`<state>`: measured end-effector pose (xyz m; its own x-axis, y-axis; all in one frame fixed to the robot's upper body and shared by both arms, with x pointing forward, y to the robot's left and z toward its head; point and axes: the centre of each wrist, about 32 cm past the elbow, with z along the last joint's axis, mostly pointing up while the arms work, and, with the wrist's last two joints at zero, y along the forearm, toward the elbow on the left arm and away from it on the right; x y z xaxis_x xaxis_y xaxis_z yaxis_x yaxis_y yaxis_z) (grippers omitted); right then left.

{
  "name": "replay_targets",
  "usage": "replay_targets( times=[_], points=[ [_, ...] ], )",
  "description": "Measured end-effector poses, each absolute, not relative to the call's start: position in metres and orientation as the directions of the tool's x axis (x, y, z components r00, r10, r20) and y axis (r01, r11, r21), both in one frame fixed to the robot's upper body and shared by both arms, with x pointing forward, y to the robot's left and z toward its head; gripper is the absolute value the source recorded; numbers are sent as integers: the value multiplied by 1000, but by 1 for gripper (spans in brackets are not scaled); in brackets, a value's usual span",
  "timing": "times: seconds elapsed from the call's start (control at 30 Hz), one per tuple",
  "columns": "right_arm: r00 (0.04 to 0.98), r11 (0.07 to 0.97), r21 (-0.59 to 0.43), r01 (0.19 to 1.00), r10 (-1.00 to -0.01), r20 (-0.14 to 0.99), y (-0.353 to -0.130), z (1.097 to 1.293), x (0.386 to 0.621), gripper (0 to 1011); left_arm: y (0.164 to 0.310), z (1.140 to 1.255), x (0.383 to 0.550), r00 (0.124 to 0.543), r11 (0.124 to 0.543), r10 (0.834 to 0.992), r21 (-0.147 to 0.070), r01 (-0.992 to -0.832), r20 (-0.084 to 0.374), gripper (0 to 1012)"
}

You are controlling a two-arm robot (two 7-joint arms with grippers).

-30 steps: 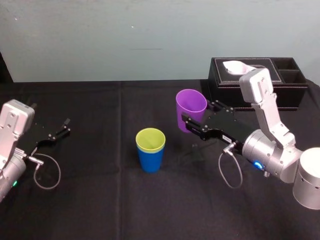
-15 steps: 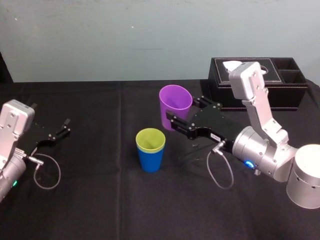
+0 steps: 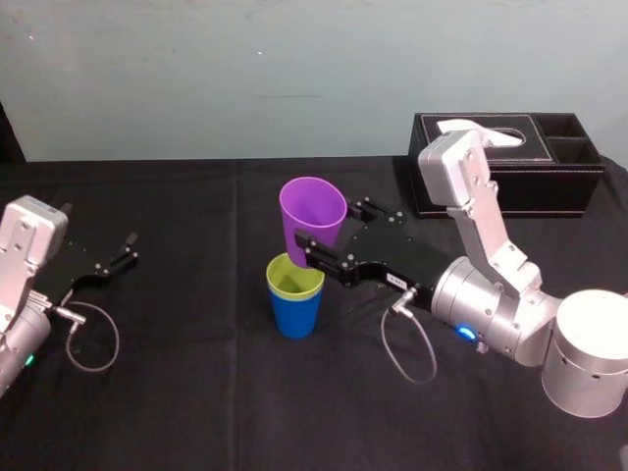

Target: Stack the three plastic cups sequentially using one hand.

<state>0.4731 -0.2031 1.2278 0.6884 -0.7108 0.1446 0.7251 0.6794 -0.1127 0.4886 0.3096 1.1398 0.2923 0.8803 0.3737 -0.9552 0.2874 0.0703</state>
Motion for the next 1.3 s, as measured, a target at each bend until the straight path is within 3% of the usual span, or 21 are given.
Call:
replay_targets(
  times=[1.3],
  points=[
    [700,687,-139,714,-702,131,-194,1215,474,705,310,1140,489,292,287,880,70,-955,374,1010]
  ],
)
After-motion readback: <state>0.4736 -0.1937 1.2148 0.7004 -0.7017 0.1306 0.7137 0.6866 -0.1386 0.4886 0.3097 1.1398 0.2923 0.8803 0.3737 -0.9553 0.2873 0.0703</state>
